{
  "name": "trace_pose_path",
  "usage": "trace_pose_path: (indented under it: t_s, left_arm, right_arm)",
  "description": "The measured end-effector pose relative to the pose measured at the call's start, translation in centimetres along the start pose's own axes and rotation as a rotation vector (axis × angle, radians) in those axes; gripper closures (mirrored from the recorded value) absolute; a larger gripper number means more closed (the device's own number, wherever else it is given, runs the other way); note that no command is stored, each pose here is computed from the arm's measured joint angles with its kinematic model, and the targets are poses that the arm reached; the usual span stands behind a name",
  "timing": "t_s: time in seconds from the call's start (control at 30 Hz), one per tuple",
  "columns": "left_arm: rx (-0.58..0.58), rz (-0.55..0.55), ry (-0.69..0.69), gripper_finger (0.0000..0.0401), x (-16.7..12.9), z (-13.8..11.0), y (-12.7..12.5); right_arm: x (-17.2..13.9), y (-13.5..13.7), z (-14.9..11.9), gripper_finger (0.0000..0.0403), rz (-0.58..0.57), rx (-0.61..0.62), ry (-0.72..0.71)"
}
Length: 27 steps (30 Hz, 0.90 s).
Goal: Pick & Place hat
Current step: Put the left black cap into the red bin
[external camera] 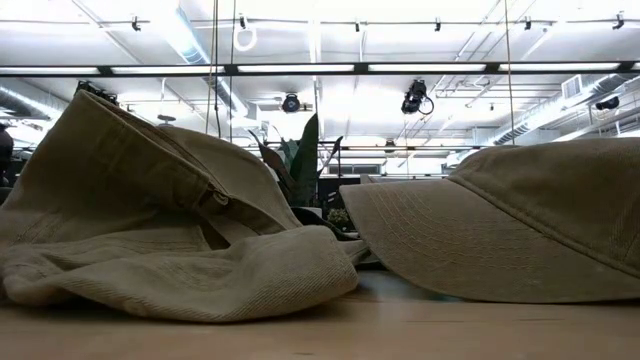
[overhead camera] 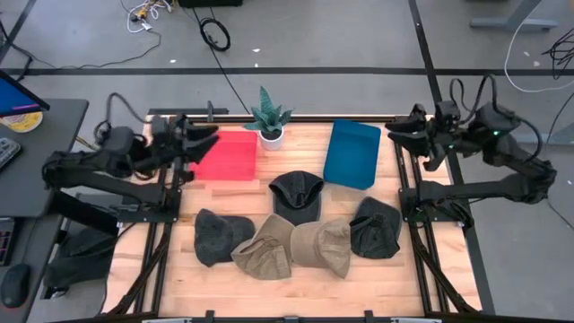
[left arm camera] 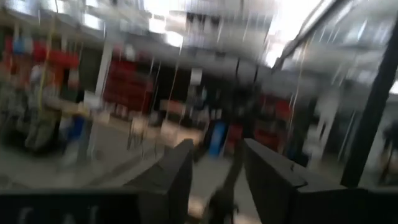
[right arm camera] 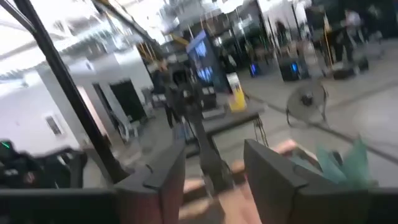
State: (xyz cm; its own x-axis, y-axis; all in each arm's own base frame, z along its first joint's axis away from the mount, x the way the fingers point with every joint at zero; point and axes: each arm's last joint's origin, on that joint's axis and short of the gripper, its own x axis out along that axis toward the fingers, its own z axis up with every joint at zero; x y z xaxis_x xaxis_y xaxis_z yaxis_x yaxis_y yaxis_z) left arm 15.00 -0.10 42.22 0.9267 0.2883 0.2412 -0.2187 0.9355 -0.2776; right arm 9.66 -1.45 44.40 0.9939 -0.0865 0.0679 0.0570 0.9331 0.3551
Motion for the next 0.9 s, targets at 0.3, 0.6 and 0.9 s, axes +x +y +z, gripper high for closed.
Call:
trace_pose_path:
  t_s: [0.3,0.6,0.9]
  left_arm:
    - [0.066,0.066,0.333,0.0221,2.9,-0.4,-1.3]
    - [-0.088,0.047,0.564,0.0233,4.0,-3.8,-2.0]
    - [-0.114,0.001,1.025,0.0213,2.6,-7.9,-2.6]
  right_arm:
    - [0.2,-0.7,-1.7,0.0219,-0.103,0.011,0.27]
    - [0.9,-1.0,-2.6,0.0229,-0.13,0.076,0.373]
    - [2.5,-1.4,-3.2,0.0212,-0.139,0.086,0.425]
